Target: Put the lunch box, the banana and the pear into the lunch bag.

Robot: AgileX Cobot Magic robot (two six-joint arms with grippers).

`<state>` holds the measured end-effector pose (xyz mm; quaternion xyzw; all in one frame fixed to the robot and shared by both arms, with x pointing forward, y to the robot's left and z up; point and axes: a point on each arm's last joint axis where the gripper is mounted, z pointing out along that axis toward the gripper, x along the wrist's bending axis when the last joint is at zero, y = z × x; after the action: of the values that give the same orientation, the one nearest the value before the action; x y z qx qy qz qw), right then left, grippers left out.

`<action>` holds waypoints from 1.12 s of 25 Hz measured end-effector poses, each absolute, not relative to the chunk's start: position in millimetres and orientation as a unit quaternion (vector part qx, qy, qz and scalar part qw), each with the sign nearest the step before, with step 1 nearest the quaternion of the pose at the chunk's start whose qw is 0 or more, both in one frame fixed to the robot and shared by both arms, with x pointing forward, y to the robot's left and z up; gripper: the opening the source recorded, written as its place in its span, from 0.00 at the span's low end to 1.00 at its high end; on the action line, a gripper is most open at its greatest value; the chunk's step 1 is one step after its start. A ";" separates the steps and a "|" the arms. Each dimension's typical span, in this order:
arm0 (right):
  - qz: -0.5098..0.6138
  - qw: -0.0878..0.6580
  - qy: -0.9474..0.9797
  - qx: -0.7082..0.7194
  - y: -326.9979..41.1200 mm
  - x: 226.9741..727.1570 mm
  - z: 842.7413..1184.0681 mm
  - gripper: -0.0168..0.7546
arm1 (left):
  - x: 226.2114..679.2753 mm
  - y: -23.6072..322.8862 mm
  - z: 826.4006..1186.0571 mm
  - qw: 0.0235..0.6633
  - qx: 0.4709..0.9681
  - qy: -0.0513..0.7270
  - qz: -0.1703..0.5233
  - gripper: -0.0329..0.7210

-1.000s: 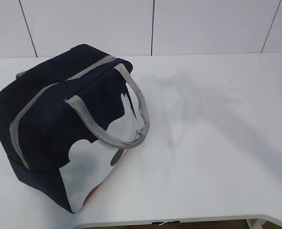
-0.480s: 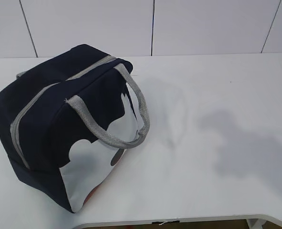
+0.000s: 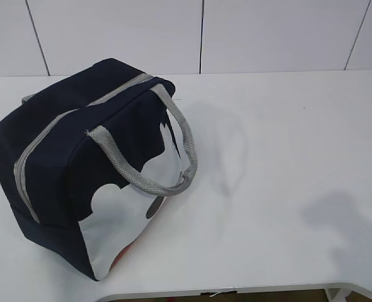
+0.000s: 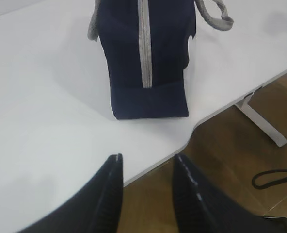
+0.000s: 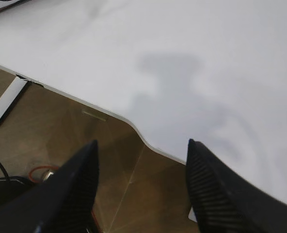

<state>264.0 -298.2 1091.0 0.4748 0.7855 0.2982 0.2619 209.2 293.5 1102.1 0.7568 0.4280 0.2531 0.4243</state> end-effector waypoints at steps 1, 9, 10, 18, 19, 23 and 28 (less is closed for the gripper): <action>0.307 0.268 0.782 0.472 -299.7 261.0 1085.8 0.64 | 208.4 293.8 1096.0 0.423 0.757 0.428 0.252 0.37; 0.355 0.306 0.755 0.458 -312.1 239.4 1048.1 0.64 | 218.2 289.5 1052.9 0.414 0.763 0.439 0.231 0.36; 0.366 0.312 0.749 0.456 -313.8 235.9 1047.6 0.64 | 220.8 288.5 1052.7 0.424 0.757 0.437 0.236 0.36; 0.379 0.318 0.742 0.452 -315.1 232.8 1046.3 0.64 | 226.7 286.8 1050.9 0.439 0.746 0.436 0.246 0.36; 0.380 0.319 0.742 0.452 -315.0 232.9 1046.5 0.64 | 226.8 286.8 1051.0 0.440 0.745 0.436 0.247 0.36; 0.380 0.319 0.742 0.452 -315.0 232.9 1046.5 0.64 | 226.8 286.8 1051.0 0.440 0.745 0.436 0.247 0.36; 0.380 0.319 0.742 0.452 -315.0 232.9 1046.5 0.64 | 226.8 286.7 1051.0 0.439 0.744 0.438 0.248 0.36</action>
<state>232.9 -315.0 1046.5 0.4518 0.7417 0.3798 0.3187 226.8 286.7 1051.0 0.7444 0.4377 0.2476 0.4393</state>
